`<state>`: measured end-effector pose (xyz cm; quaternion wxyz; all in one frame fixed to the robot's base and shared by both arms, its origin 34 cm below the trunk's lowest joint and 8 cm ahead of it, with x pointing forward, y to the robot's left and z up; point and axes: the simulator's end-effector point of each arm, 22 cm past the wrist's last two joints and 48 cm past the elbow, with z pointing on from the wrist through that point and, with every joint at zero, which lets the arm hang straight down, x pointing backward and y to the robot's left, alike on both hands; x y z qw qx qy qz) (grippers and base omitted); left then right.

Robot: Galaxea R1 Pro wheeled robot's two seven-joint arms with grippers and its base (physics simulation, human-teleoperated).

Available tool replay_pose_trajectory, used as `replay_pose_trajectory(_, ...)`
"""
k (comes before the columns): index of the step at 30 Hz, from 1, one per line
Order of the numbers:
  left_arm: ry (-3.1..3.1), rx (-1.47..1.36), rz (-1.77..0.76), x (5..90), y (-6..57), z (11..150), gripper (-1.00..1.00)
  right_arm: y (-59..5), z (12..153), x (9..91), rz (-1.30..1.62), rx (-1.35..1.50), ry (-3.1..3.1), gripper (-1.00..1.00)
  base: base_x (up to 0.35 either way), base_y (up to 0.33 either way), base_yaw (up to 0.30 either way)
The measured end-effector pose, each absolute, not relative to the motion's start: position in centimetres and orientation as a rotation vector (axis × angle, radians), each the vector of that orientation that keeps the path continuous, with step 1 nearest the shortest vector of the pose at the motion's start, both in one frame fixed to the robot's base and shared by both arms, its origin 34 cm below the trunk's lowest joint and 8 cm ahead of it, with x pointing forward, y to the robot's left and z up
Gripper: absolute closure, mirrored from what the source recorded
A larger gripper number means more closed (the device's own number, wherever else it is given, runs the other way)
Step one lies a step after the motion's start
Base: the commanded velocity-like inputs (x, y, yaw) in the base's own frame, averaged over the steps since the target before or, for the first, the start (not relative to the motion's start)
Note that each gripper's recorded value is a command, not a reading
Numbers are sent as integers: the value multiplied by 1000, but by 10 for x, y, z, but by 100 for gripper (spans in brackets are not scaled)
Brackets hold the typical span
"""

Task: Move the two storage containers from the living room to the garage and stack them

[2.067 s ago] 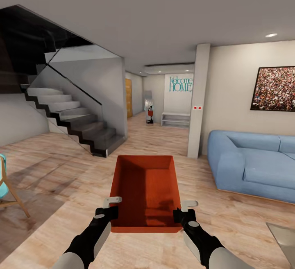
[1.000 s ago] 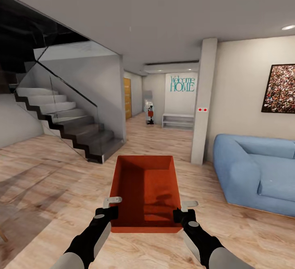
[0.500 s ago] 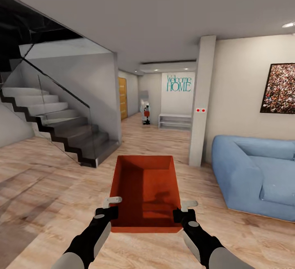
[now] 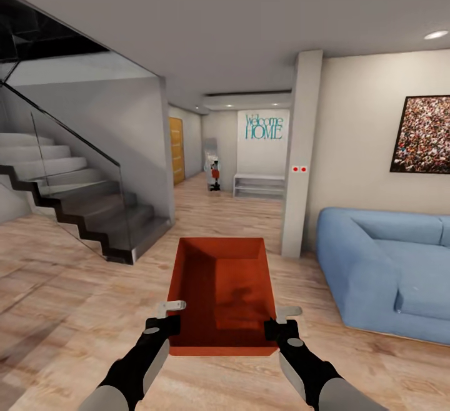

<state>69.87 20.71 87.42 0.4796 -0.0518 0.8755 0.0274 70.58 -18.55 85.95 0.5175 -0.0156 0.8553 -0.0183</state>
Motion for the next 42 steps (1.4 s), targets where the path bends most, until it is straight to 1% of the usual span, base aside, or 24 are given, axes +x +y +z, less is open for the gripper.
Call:
replay_pose_trajectory(37,2139,-125,66,698,207,873,100,-186,858,705,-43,-33,2055,100,324,0,0)
replay_pose_trajectory(42,2139,-125,66,698,207,873,100,-186,858,705,-44,-33,2055,100,324,0,-77)
